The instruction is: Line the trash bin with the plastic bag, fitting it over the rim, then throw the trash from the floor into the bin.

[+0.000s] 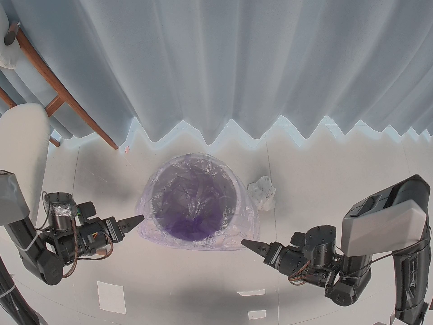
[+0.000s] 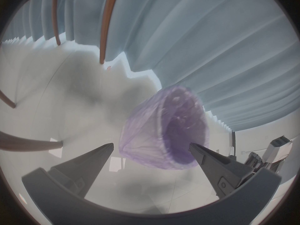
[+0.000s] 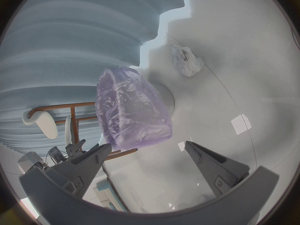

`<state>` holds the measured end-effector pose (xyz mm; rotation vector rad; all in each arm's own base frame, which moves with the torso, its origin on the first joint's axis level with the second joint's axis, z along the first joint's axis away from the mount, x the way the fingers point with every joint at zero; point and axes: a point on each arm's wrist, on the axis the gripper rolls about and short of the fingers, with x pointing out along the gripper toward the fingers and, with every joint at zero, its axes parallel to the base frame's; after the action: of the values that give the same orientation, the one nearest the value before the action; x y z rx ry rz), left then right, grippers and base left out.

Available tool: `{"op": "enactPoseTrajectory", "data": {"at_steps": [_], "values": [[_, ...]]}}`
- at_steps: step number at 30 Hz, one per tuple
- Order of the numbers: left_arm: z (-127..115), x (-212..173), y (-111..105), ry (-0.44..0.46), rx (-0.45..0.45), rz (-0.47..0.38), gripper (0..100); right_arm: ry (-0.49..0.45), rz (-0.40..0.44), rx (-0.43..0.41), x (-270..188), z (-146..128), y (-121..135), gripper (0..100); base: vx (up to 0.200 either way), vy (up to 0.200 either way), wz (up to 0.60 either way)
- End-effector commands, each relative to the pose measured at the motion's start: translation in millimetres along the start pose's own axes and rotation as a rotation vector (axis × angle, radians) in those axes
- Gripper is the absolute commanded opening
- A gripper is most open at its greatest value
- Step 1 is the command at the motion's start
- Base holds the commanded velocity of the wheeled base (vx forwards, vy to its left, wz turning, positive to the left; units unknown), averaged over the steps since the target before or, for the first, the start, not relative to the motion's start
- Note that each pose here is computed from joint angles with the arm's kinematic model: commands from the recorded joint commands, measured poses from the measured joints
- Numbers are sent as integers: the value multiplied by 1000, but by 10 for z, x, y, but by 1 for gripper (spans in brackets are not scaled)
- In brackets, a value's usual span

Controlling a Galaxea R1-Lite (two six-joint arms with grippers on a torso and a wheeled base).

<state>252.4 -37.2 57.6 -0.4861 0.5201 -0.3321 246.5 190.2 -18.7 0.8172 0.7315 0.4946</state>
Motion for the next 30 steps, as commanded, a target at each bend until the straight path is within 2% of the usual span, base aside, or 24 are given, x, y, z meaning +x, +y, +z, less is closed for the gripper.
{"op": "enactPoseTrajectory", "data": {"at_steps": [1, 7, 10, 12, 13, 14, 16, 17, 20, 22, 25, 26, 28, 30], "values": [[200, -439, -325, -137, 72, -116, 100, 34, 50, -2, -171, 31, 93, 100, 0, 0, 0], [431, -678, -505, -266, 123, -194, 100, 30, 50, -2, -161, 43, 85, 100, 200, 0, 0], [616, -872, -693, -382, 174, -264, 100, 29, 47, -2, -143, 43, 72, 100, 200, 0, 0], [766, -951, -800, -454, 191, -304, 100, 31, 43, -5, -120, 35, 55, 100, 0, 0, 0], [766, -951, -800, -454, 191, -304, 100, 31, 43, -5, -120, 35, 55, 100, 0, 0, 0], [890, -966, -832, -497, 164, -315, 100, 34, 34, -5, -84, 20, 22, 100, 0, 0, 0], [890, -966, -832, -497, 164, -315, 100, 34, 34, -5, -84, 20, 22, 100, 0, 0, 0], [1093, -985, -869, -550, 39, -352, 100, 31, 29, -13, -76, 12, 15, 100, 0, 0, 0], [1201, -904, -828, -532, -81, -382, 100, 19, 25, -8, -71, 47, -4, 100, 0, 0, 0], [1197, -763, -763, -498, -99, -365, 100, 13, 25, -7, -64, 62, -9, 100, 0, 0, 0], [1150, -566, -659, -446, -96, -318, 100, 13, 23, -6, -58, 63, -17, 100, 0, 0, 0], [1092, -349, -500, -382, -62, -239, 100, 12, 25, -8, -56, 65, -15, 100, 0, 0, 0], [1011, -172, -276, -317, -12, -138, 100, 14, 26, -9, -50, 57, -11, 100, 0, 0, 0], [999, -150, -244, -309, -3, -126, 100, 14, 26, -9, -50, 57, -11, 100, 0, 0, 0]]}}
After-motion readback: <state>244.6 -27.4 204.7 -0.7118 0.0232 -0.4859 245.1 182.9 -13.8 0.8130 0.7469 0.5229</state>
